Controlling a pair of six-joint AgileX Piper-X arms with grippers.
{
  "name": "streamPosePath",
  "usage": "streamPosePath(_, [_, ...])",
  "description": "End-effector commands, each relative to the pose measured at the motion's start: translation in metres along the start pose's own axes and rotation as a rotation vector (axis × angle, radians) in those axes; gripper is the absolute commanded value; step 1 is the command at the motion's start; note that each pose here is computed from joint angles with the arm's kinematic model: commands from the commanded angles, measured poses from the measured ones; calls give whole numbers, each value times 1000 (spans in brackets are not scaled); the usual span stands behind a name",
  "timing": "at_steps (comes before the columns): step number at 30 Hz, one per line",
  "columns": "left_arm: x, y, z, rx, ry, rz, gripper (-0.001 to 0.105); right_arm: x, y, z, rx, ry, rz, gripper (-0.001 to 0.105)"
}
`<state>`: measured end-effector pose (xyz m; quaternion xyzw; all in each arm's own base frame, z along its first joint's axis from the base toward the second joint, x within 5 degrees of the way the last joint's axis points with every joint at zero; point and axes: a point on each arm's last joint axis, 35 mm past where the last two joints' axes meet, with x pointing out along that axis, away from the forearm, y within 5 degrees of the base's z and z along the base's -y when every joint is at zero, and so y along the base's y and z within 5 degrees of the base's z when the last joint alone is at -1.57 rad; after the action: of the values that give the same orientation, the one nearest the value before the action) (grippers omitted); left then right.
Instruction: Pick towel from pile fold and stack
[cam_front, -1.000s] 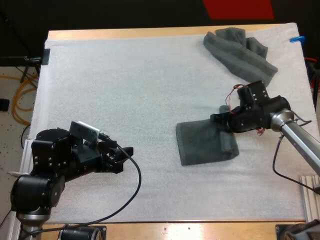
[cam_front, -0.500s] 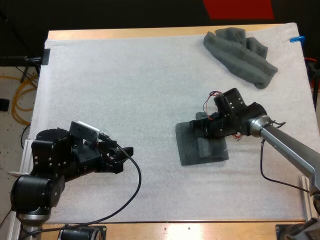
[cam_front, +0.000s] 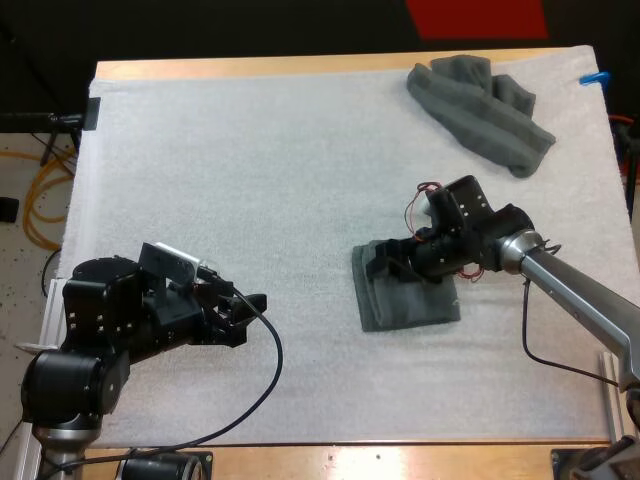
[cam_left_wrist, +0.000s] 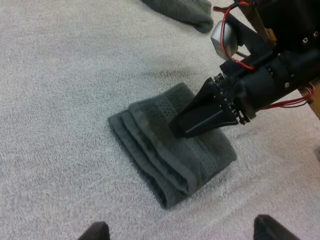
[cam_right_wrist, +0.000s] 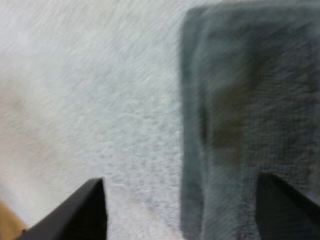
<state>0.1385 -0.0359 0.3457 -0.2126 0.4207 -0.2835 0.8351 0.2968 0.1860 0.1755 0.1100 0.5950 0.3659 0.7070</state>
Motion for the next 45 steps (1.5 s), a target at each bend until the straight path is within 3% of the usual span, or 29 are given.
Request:
streamPosePath(1, [-1,-2,1,-4,1,-10,57,-3,4,3,-28,-9,31,66])
streamPosePath(10, [-1,-2,1,-4,1,-10,57,8,14,-5,-31,36,31,66])
streamPosePath(17, [-1,-2,1,-4,1,-10,57,33,25,-35,-69,117,-51,66])
streamPosePath(22, [-1,-2,1,-4,1,-10,57,37,26,-39,-72,122,-25,66])
streamPosePath(28, [-1,-2,1,-5,3,-16,57,12,47,-26,-178,37,6,65])
streamPosePath(32, [5,0,3,-50,32,-42,74,-29,71,-23,-249,-88,-32,65])
streamPosePath(34, [9,3,5,-59,42,-39,75,-49,80,-27,-288,-137,-65,65])
streamPosePath(39, [25,13,13,-125,90,-24,75,-117,104,-51,-402,-290,-240,65])
streamPosePath(45, [56,12,23,-152,142,-49,75,-180,120,-92,-430,-437,-351,65])
